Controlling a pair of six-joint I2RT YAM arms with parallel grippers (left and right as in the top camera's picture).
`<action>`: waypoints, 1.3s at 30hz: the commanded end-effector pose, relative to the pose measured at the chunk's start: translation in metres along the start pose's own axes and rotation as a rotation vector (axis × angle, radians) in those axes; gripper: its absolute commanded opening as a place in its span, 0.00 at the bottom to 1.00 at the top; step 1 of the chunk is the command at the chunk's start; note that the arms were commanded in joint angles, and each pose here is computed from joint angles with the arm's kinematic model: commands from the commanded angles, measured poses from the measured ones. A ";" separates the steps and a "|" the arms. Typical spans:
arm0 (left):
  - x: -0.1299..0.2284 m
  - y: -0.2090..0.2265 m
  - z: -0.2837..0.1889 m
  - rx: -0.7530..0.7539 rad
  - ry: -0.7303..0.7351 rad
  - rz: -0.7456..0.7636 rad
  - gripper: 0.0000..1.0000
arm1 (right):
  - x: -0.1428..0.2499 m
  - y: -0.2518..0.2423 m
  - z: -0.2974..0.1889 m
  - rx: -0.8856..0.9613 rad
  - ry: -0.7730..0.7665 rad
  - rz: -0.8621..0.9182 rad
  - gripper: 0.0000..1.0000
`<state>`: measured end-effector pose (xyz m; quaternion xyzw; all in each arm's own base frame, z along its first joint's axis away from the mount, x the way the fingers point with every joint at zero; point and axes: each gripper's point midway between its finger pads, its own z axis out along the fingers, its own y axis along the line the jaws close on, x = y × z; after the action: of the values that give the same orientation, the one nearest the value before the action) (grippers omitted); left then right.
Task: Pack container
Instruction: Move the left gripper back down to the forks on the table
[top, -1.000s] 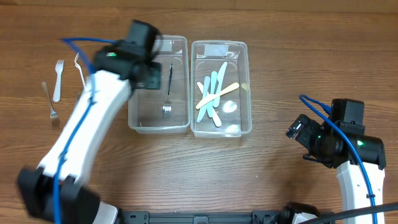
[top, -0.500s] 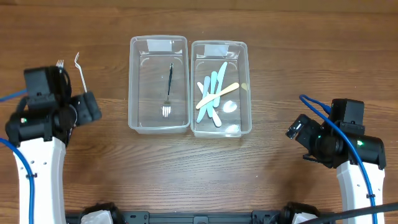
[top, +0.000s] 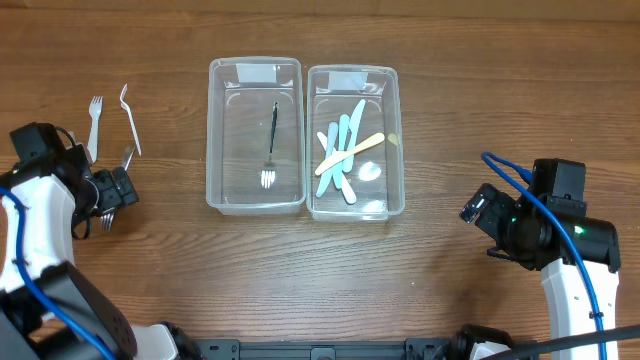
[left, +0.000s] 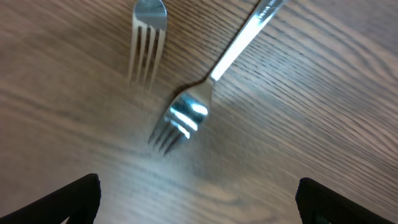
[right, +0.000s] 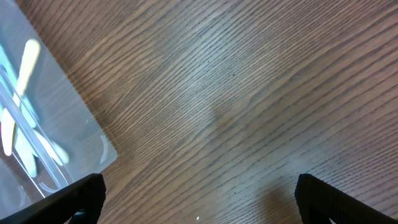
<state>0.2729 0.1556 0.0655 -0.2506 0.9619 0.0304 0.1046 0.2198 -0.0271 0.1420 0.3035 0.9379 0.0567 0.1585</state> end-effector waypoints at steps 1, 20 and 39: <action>-0.001 -0.003 0.022 0.022 0.030 0.077 1.00 | -0.001 0.001 -0.001 -0.003 -0.008 -0.008 1.00; -0.004 -0.009 0.085 0.062 0.088 0.239 0.95 | -0.001 0.001 -0.001 -0.002 -0.008 -0.008 1.00; -0.001 -0.015 0.088 0.098 0.098 0.235 0.19 | -0.001 0.001 -0.001 -0.002 -0.008 -0.008 1.00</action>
<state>0.3041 0.1652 -0.0026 -0.1344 0.9868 0.0148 0.0895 0.2199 -0.0270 0.1420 0.3031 0.9379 0.0567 0.1587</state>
